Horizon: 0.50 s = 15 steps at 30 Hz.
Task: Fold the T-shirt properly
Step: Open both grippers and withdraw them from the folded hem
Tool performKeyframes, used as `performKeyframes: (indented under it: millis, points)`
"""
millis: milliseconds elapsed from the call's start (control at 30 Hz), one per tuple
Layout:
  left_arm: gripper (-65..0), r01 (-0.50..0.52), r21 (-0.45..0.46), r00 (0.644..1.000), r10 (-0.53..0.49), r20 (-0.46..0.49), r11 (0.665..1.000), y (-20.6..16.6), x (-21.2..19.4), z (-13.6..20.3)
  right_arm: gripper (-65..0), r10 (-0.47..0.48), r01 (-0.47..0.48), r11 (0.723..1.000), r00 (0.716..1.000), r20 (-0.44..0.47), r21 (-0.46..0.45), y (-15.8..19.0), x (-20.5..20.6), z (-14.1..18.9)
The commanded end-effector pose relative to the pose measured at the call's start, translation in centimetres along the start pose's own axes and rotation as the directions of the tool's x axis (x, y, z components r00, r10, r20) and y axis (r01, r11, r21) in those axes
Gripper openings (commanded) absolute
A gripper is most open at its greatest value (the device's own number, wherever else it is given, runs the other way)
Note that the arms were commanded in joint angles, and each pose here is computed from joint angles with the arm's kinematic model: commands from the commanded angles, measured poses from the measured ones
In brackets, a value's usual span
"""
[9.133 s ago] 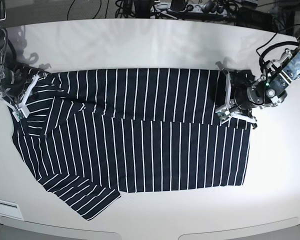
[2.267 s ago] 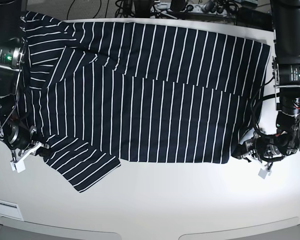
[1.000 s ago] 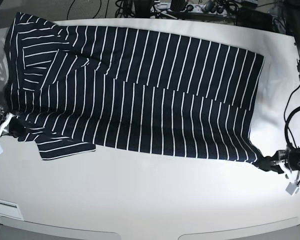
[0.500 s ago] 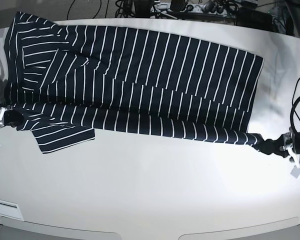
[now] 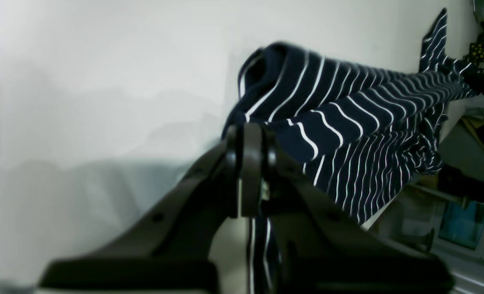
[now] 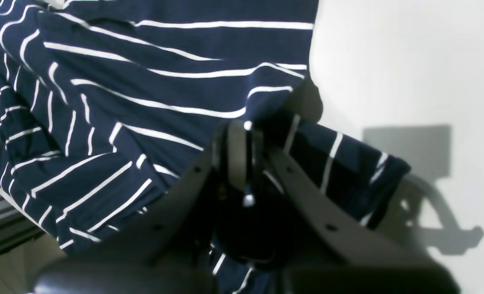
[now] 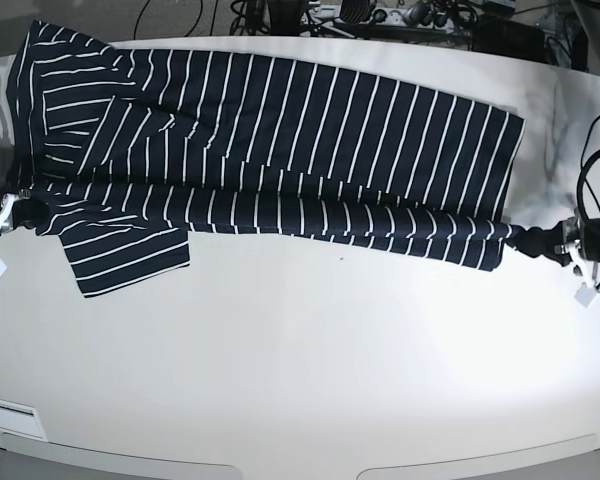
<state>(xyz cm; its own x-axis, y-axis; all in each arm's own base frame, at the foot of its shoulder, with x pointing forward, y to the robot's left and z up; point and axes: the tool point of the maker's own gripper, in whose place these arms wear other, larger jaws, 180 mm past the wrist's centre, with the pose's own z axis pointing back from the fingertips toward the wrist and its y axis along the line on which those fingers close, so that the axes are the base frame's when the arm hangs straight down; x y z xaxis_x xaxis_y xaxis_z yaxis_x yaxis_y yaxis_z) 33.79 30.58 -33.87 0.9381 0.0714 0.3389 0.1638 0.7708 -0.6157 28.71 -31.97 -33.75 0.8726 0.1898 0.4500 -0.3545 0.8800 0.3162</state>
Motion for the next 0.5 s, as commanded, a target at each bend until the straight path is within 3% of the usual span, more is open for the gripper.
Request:
performKeyframes:
  millis: [0,467]
  points:
    - [-65.0,0.024,0.011,0.999,-0.024,0.029,1.000,-0.1,1.1,1.5,-65.0,0.024,-0.024,0.999,1.000,0.008,-0.039,-0.8,0.9,1.6]
    - [-65.0,-0.021,0.017,1.000,0.021,0.009,1.000,0.4,0.0,1.2,-65.0,-0.004,0.004,1.000,0.999,-0.046,-0.020,-0.5,-1.8,0.6]
